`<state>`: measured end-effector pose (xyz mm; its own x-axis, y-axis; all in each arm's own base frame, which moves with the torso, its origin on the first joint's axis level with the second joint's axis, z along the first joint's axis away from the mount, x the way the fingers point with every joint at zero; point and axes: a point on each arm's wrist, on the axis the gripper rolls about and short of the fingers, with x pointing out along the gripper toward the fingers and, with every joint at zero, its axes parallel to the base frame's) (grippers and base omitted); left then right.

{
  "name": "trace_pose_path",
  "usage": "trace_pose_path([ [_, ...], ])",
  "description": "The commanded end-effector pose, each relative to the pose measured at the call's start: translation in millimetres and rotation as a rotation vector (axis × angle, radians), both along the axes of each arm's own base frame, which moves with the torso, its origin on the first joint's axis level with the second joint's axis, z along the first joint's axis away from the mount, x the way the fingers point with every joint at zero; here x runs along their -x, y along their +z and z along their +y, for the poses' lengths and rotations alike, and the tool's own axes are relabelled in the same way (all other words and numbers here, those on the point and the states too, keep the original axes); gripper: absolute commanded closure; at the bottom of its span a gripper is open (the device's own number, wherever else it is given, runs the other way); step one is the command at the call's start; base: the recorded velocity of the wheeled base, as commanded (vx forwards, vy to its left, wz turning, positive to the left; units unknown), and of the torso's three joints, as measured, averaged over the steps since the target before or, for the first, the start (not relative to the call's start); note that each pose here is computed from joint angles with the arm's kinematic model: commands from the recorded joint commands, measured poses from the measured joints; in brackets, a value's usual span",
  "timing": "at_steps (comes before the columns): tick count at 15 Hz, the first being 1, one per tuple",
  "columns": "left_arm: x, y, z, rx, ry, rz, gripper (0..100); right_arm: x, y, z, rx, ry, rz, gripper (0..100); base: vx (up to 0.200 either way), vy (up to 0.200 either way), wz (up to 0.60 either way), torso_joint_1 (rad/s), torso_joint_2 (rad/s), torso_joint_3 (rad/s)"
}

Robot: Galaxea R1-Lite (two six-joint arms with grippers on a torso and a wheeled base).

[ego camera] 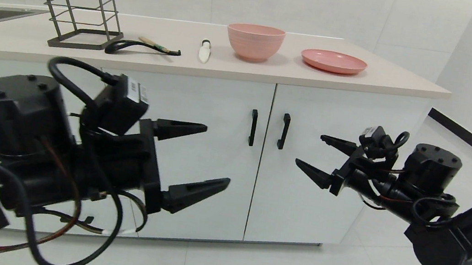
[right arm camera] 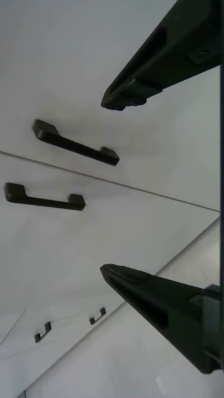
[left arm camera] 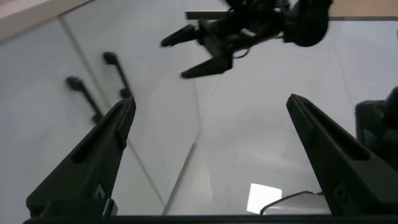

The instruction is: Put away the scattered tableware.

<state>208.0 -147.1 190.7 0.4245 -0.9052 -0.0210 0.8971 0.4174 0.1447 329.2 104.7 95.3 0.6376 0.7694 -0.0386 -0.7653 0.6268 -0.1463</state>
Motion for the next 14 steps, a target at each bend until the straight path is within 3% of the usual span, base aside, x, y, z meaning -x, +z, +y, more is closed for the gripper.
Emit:
trace_pose_path([
  [1, -28, -41.3, -36.3, -0.042, -0.112, 0.069, 0, -13, -23, 6, 0.011, 0.028, 0.039, 0, 0.0, 0.0, 0.0, 0.0, 0.0, 0.0],
  [2, -35, -46.2, -41.3, -0.047, -0.112, 0.074, 0, -20, -21, 9, 0.006, 0.038, 0.017, 0, 0.0, 0.0, 0.0, 0.0, 0.0, 0.0],
  [7, -73, -45.8, -69.2, -0.014, -0.115, 0.04, 0, -57, -31, 30, -0.013, 0.062, -0.044, 0, 0.0, 0.0, 0.0, 0.0, 0.0, 0.0],
  [10, -91, -40.0, -79.8, 0.045, -0.098, 0.077, 0, -71, -38, 29, -0.018, 0.051, -0.058, 0, 0.0, 0.0, 0.0, 0.0, 0.0, 0.0],
  [14, -118, -29.5, -95.0, 0.096, -0.051, 0.015, 0, -84, -44, 34, -0.023, 0.071, -0.079, 0, 0.0, 0.0, 0.0, 0.0, 0.0, 0.0],
])
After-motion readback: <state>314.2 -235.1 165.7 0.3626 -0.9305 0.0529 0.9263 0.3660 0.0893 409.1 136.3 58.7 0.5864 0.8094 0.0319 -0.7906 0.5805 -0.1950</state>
